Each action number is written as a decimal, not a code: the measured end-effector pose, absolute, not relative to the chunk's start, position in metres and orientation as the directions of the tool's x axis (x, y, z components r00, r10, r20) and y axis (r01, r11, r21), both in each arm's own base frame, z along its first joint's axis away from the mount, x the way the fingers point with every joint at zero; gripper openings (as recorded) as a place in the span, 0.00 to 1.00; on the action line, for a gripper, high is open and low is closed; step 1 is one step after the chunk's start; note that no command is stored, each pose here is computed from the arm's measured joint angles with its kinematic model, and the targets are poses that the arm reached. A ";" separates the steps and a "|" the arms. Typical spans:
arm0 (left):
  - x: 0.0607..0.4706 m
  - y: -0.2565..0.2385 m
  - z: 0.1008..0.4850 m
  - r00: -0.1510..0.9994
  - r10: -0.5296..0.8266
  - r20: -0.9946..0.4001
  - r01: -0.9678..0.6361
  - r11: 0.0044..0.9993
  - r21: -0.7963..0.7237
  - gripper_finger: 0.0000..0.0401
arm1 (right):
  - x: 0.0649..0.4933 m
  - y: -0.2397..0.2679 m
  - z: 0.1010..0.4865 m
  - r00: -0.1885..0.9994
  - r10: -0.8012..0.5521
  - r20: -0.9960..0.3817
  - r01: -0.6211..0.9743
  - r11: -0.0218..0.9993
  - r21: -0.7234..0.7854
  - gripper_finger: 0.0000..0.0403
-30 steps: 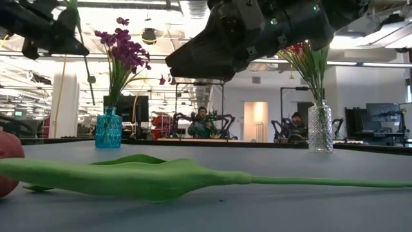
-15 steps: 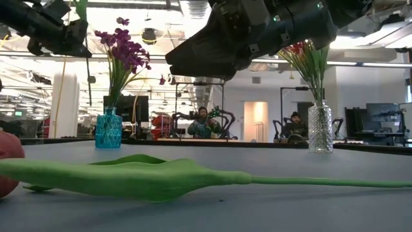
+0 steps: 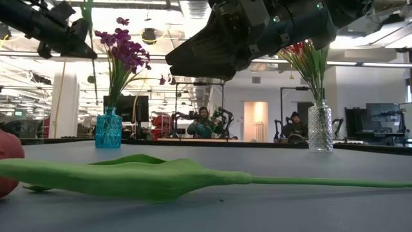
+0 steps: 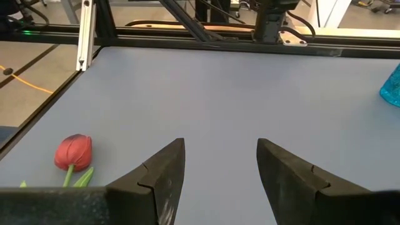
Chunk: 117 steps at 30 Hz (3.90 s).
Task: Sort flowers into vase by color
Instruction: Put the left red tulip into the blue vase, then put the red tulip into the blue vase
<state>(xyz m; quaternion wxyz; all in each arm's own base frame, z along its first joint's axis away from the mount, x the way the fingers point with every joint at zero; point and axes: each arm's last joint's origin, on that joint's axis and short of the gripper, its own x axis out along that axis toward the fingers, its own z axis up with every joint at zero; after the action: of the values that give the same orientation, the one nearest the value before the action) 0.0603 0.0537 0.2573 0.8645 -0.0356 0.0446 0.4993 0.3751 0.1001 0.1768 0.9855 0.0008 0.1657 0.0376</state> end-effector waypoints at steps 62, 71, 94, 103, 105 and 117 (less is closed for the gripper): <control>0.094 0.088 0.203 0.506 0.790 -0.346 -0.845 0.534 -0.016 0.01 | 0.374 0.100 0.174 0.932 0.073 -0.354 -0.074 0.997 0.010 0.55; 0.094 0.088 0.204 0.512 0.787 -0.345 -0.842 0.540 -0.019 0.15 | 0.373 0.104 0.174 0.931 0.083 -0.355 -0.084 0.996 0.010 0.55; 0.083 0.072 0.253 0.567 0.606 -0.558 -0.787 0.598 -0.152 0.20 | 0.360 0.100 0.201 0.925 0.081 -0.371 -0.085 0.996 0.004 0.55; 0.078 0.059 0.276 0.540 0.286 -0.792 -0.706 0.665 -0.242 0.20 | 0.350 0.103 0.208 0.899 0.091 -0.428 -0.079 0.996 0.047 0.55; 0.077 0.058 0.274 0.449 0.207 -0.869 -0.715 0.666 -0.211 0.20 | 0.350 0.104 0.207 0.897 0.092 -0.433 -0.080 0.996 0.046 0.55; 0.085 0.059 0.257 0.200 -0.175 -0.964 -0.632 0.729 -0.264 0.20 | 0.348 0.110 0.205 0.891 0.107 -0.441 -0.088 0.994 0.064 0.55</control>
<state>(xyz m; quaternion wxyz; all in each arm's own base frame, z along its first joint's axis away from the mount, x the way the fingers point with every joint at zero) 0.0851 0.0586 0.2565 0.7008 -0.3301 0.6110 0.1628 0.3480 0.1100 0.2054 0.9721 0.0209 0.2281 0.0502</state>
